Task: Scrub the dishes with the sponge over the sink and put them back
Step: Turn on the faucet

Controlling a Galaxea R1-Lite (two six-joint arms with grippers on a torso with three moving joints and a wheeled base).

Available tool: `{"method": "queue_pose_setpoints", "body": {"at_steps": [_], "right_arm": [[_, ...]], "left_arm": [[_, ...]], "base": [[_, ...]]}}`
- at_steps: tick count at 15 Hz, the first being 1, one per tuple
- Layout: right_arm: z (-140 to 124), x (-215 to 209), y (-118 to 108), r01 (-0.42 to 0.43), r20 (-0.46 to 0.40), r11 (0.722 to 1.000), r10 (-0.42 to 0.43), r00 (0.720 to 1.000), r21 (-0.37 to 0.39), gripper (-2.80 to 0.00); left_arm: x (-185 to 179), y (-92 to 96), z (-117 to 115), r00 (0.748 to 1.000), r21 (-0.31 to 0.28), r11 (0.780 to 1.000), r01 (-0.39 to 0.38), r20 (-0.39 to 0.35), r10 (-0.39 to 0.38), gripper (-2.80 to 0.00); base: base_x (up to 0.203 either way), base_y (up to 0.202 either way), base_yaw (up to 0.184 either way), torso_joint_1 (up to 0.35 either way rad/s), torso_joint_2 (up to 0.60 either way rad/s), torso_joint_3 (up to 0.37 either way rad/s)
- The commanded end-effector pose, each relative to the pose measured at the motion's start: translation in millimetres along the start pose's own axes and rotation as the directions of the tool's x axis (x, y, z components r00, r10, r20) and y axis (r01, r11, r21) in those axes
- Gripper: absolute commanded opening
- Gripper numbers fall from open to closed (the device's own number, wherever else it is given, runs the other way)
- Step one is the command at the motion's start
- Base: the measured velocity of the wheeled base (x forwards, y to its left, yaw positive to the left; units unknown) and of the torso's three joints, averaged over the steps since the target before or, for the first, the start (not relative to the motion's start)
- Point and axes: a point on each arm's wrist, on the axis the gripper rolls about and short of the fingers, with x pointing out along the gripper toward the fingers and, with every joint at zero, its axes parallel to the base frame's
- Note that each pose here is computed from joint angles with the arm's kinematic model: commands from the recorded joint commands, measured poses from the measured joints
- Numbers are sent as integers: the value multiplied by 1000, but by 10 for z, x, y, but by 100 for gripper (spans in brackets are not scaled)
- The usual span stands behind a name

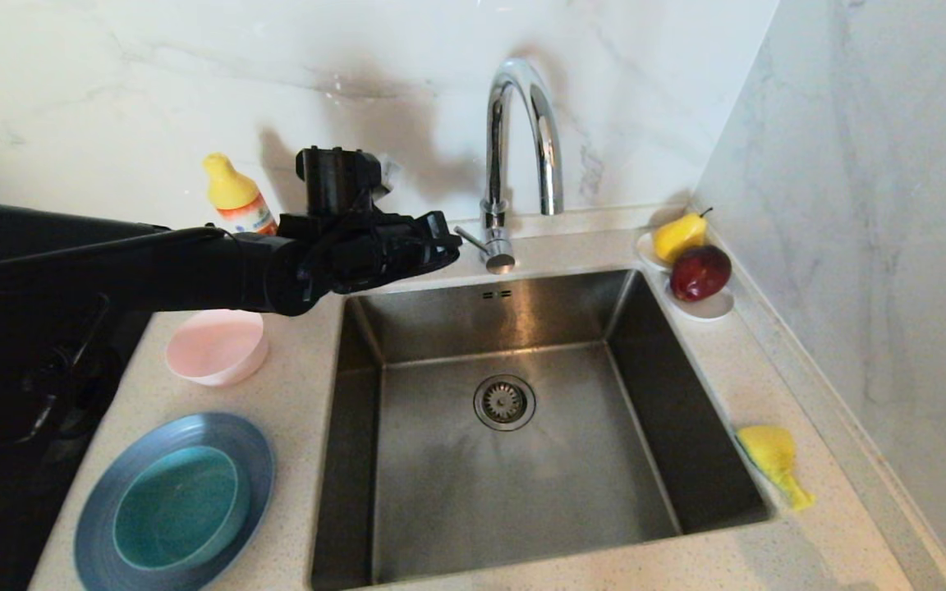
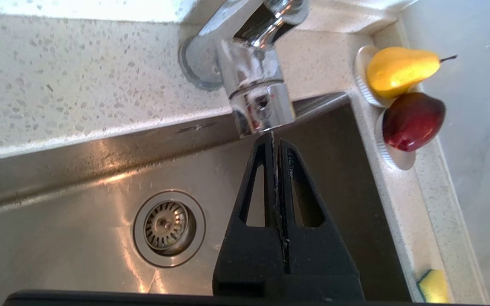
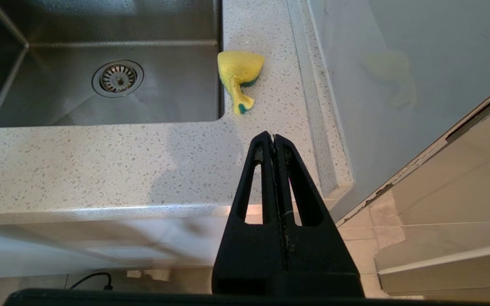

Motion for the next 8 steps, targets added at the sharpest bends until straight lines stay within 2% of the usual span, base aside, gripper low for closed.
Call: {"method": "queue_pose_setpoints", "body": {"at_steps": [1, 8], "right_arm": [[0, 0, 0, -1, 2, 1000, 1, 1000, 0, -280], [3, -1, 0, -1, 2, 1000, 1, 1000, 0, -280]], "left_arm": [[22, 17, -25, 1000, -4, 1000, 0, -6, 0, -280], [-24, -48, 209, 997, 8, 1000, 24, 71, -25, -280]], "base": [[0, 0, 0, 0, 0, 0], [0, 0, 0, 0, 0, 0]]}}
